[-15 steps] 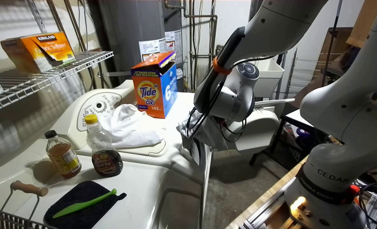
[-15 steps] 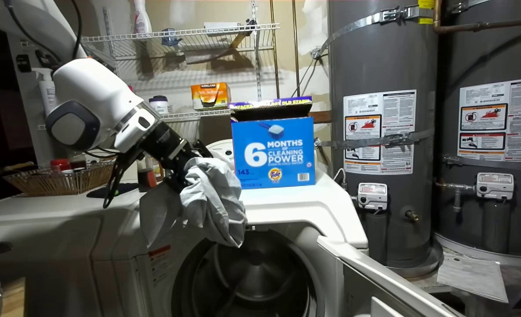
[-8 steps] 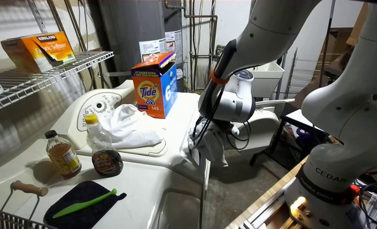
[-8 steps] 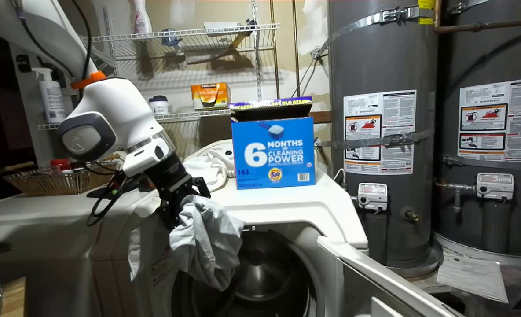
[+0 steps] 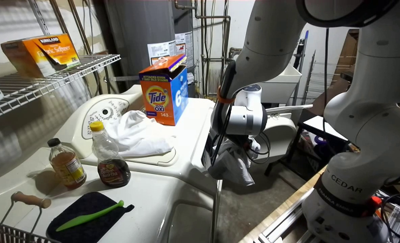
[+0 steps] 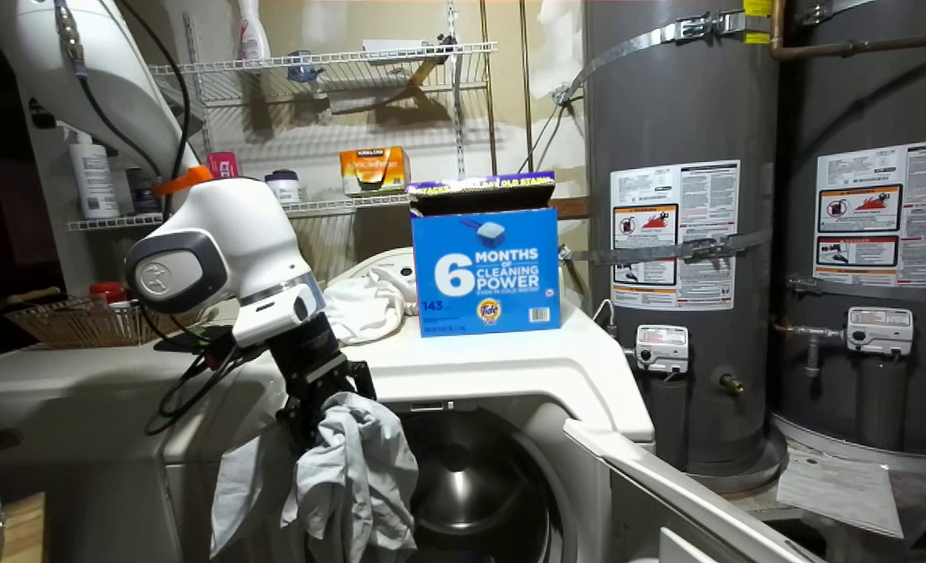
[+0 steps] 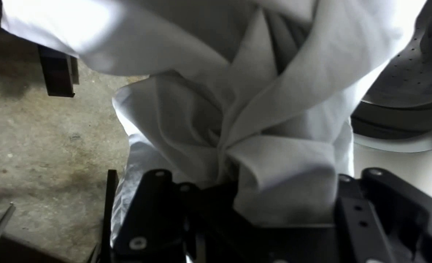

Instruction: Put one white cloth in the washing machine

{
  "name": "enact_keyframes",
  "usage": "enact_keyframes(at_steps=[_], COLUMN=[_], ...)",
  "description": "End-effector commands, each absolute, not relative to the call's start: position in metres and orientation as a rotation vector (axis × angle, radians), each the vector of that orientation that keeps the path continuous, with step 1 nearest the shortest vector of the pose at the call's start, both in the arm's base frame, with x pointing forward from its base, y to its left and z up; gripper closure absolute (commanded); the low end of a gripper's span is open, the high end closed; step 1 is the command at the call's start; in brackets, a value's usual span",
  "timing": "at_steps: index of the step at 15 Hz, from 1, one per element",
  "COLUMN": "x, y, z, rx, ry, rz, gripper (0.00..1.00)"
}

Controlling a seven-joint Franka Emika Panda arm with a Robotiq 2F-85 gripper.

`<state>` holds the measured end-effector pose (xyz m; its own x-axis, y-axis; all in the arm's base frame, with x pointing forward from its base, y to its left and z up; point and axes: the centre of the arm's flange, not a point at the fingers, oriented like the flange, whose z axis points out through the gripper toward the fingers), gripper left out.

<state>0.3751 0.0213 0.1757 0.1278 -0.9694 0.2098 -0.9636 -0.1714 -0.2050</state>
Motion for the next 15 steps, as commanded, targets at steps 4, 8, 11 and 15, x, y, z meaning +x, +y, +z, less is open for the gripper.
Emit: enact_keyframes(at_steps=[4,8,11,15], x=[0.384,0.408,0.431,0.440], y=[0.013,0.011,0.011,-0.014], z=[0.155,0.109,0.085,0.058], rx=[-2.369,-2.488,-2.589,-2.722], ry=[2.000,1.865,1.740,1.621], rz=[-0.507,-0.480,-0.466,-0.427], gripper=[1.00,1.00,1.00,1.00])
